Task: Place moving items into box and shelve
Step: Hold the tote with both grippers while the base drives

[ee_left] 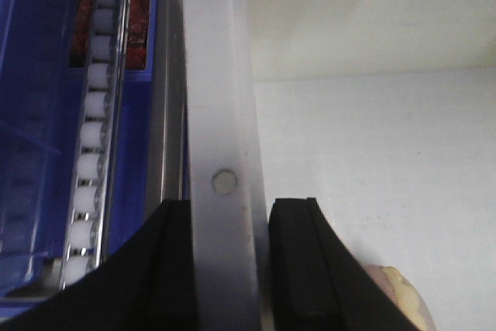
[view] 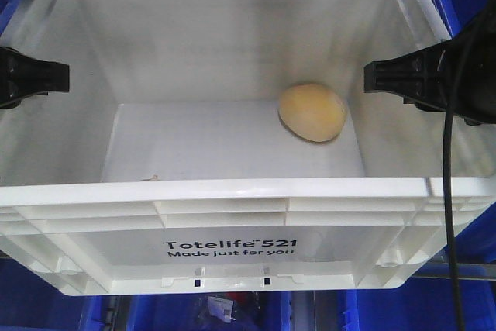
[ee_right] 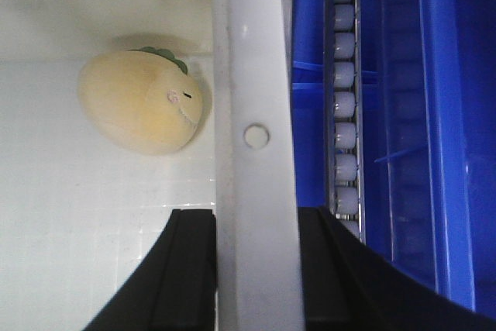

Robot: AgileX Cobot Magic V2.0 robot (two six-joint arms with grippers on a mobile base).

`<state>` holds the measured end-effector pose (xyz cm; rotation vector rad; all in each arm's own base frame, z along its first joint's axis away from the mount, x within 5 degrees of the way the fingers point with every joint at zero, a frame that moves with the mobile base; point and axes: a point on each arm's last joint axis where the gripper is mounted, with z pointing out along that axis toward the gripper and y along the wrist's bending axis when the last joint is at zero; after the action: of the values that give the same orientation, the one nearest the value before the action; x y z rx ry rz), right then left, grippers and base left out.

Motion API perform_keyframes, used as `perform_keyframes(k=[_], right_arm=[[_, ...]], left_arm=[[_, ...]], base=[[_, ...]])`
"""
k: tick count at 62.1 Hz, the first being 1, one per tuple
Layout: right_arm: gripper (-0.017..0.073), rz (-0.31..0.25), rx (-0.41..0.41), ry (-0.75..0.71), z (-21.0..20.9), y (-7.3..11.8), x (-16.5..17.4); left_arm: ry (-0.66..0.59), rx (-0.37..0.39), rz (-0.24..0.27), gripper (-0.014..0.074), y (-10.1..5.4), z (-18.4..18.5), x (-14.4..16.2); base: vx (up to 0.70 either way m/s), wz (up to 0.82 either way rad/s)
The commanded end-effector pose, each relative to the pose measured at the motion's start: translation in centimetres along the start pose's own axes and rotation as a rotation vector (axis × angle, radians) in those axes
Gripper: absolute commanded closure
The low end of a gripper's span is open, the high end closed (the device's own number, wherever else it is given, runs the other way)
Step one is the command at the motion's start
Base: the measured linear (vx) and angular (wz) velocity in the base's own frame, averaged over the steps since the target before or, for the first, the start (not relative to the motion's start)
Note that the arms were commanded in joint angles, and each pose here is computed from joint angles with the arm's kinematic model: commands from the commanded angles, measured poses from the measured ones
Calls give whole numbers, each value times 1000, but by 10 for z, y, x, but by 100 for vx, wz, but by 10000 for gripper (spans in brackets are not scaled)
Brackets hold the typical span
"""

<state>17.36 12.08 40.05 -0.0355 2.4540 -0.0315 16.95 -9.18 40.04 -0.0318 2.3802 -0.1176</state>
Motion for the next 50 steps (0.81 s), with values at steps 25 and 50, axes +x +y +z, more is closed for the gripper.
perform_keyframes(k=[25, 50], right_arm=[[559, 1, -19, -114, -18, -7, -11], [559, 1, -19, -114, -18, -7, -11]], left_arm=[[-163, 112, 4, 500, -6, -16, -16], [-163, 112, 4, 500, -6, -16, -16]], base=[[10, -9], [2, -3]])
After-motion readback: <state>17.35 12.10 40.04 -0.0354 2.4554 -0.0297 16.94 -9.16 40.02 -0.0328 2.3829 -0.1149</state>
